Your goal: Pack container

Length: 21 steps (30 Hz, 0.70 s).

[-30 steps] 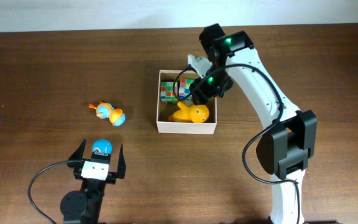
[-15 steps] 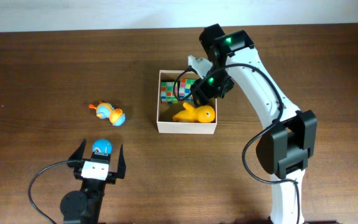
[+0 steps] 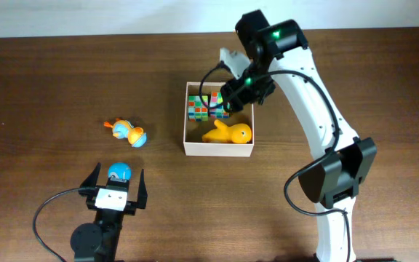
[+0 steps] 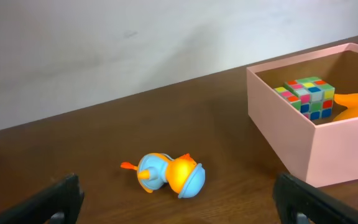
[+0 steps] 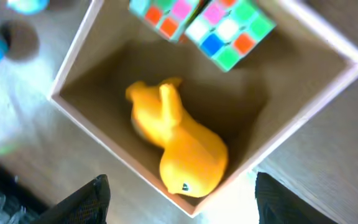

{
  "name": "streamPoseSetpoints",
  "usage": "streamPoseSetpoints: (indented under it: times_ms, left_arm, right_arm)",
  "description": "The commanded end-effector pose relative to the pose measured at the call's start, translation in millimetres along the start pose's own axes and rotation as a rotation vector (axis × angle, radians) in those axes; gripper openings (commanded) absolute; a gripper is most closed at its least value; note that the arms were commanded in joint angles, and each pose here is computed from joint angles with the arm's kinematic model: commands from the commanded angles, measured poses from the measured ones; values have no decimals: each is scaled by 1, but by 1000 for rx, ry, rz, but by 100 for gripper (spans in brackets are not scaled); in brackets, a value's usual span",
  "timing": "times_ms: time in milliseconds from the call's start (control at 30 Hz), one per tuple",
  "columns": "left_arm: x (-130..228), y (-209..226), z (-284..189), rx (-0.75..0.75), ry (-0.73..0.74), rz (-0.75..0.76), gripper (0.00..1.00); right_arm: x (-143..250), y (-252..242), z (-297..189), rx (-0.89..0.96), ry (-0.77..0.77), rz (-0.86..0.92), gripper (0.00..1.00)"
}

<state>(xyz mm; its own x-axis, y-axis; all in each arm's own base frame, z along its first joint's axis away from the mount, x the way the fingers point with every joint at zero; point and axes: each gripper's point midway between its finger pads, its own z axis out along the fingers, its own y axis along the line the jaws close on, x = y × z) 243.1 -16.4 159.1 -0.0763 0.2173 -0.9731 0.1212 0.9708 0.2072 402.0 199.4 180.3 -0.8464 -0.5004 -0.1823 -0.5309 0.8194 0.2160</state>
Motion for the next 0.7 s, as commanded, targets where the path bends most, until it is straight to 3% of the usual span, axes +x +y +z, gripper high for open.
streamPoseSetpoints:
  times_ms: [0, 267, 667]
  left_arm:
    - [1, 2, 0, -14, -1, 11, 99]
    - [1, 2, 0, -14, -1, 11, 99]
    - [1, 2, 0, -14, -1, 11, 99]
  right_arm:
    - [0, -36, -9, 125, -17, 177, 69]
    - [39, -153, -41, 375, -53, 668, 71]
    - [55, -183, -46, 388, -57, 768, 75]
